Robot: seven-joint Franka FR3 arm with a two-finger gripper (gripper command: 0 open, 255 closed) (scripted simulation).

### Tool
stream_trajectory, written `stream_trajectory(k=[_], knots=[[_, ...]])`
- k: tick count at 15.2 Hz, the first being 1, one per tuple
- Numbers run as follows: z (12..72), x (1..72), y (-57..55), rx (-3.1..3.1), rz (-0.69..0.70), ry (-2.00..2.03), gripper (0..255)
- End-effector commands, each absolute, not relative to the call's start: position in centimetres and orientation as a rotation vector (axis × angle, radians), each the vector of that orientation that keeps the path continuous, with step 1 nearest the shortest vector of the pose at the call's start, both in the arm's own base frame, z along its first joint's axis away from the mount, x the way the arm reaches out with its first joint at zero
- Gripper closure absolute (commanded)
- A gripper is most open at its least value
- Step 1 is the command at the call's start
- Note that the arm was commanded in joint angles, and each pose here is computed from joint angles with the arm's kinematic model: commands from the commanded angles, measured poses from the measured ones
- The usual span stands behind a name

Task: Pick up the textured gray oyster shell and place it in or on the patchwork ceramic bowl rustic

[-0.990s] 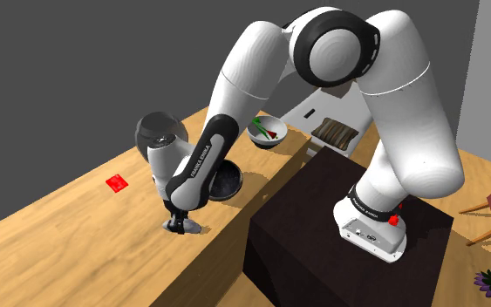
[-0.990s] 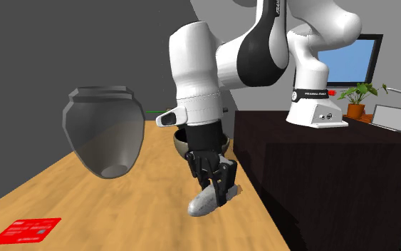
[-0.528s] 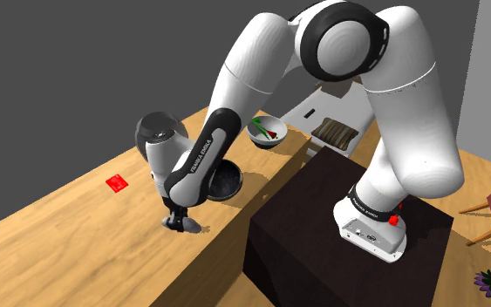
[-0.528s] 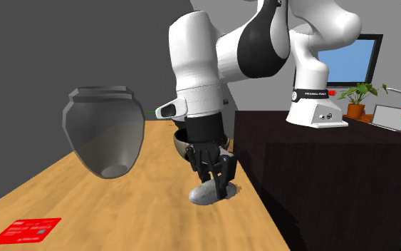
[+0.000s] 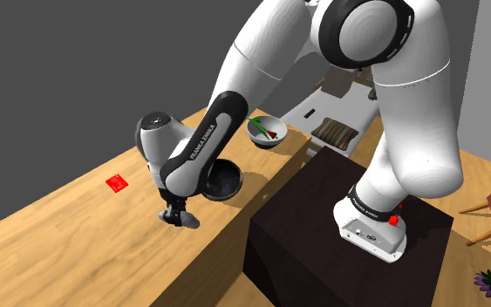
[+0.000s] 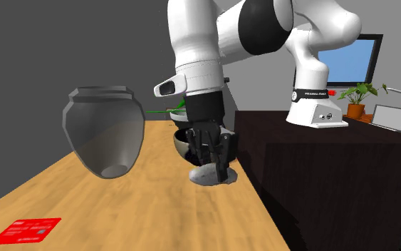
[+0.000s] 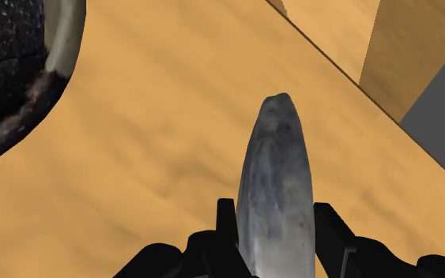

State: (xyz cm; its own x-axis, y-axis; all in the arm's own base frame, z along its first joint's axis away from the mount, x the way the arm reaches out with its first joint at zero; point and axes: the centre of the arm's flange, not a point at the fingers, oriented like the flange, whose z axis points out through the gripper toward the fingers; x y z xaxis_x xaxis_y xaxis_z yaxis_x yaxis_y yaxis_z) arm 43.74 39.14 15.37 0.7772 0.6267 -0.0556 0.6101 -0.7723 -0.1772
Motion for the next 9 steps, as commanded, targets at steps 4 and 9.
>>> stream_trajectory(k=[4, 9], knots=[[18.0, 43.7, 39.1, -2.819, 0.168, -0.987, 255], [20.7, 43.7, 39.1, -2.819, 0.168, -0.987, 255]])
